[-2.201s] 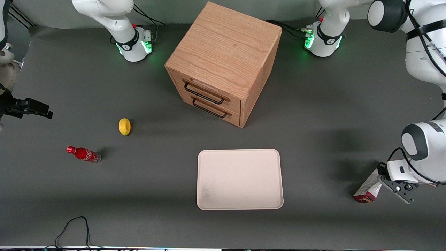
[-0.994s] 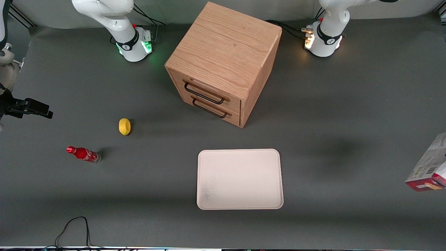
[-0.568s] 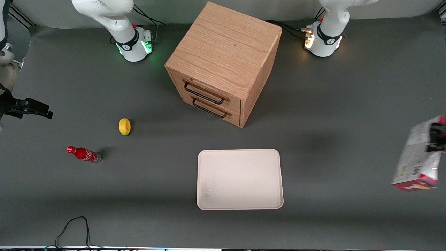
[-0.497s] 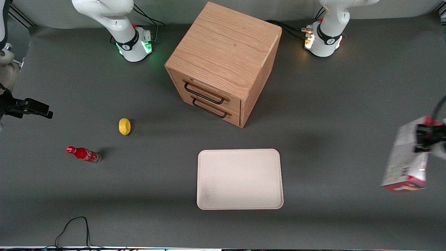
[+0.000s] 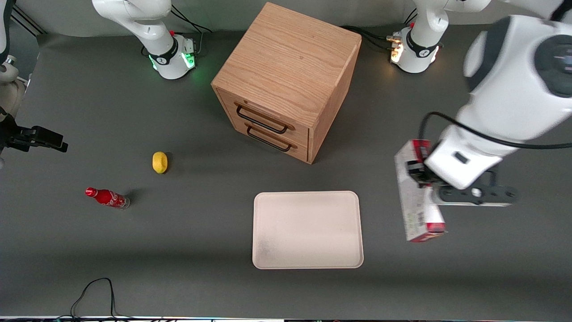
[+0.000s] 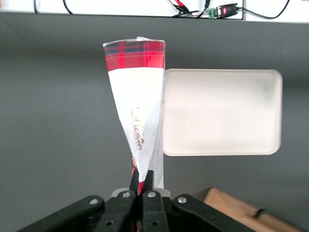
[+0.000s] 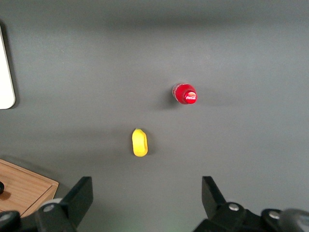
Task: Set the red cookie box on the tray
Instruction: 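Carry the held cookie box over the white tray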
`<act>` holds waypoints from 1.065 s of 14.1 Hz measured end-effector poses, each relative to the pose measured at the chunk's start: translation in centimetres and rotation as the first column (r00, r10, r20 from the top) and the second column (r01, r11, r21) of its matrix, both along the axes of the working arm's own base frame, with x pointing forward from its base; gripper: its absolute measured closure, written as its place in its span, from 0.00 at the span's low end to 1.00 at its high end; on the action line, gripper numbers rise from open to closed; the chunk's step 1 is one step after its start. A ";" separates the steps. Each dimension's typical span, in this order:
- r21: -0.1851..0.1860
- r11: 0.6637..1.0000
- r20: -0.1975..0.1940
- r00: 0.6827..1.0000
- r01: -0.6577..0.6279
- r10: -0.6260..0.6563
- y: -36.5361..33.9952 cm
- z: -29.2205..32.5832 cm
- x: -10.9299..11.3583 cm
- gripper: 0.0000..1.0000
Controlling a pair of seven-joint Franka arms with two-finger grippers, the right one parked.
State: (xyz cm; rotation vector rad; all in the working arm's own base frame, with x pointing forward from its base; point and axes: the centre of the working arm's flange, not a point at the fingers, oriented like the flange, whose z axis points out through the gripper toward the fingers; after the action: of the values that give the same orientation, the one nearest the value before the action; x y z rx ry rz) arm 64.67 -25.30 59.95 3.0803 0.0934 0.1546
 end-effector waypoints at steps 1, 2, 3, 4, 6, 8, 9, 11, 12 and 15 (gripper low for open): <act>-0.008 1.000 -0.003 1.000 -0.028 0.028 -2.1 -0.7 -0.4 0.98; -0.015 0.999 -0.007 0.999 -0.046 0.045 -4.2 -1.5 -0.8 0.98; -0.020 0.998 -0.009 0.999 -0.054 0.054 -6.0 -2.4 -1.1 0.98; -0.019 0.998 -0.018 0.998 -0.055 0.054 -7.4 -3.5 -1.3 0.98; -0.005 0.999 -0.045 0.998 -0.052 0.052 -8.7 -5.9 -1.1 0.98; 0.020 0.998 -0.086 0.995 -0.058 0.059 -8.7 -9.6 0.0 0.98; 0.027 0.998 -0.098 0.993 -0.061 0.063 -8.8 -12.0 0.7 0.98; 0.032 0.997 -0.109 0.992 -0.064 0.067 -9.1 -17.5 2.4 0.98; 0.036 0.998 -0.117 0.991 -0.056 0.060 -9.0 -20.2 3.2 0.98; 0.045 0.999 -0.139 0.990 -0.030 0.036 -7.9 -26.4 4.8 0.98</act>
State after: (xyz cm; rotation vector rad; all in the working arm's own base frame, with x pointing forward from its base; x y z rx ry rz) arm 69.48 -33.15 33.58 3.1304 0.1490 -0.0586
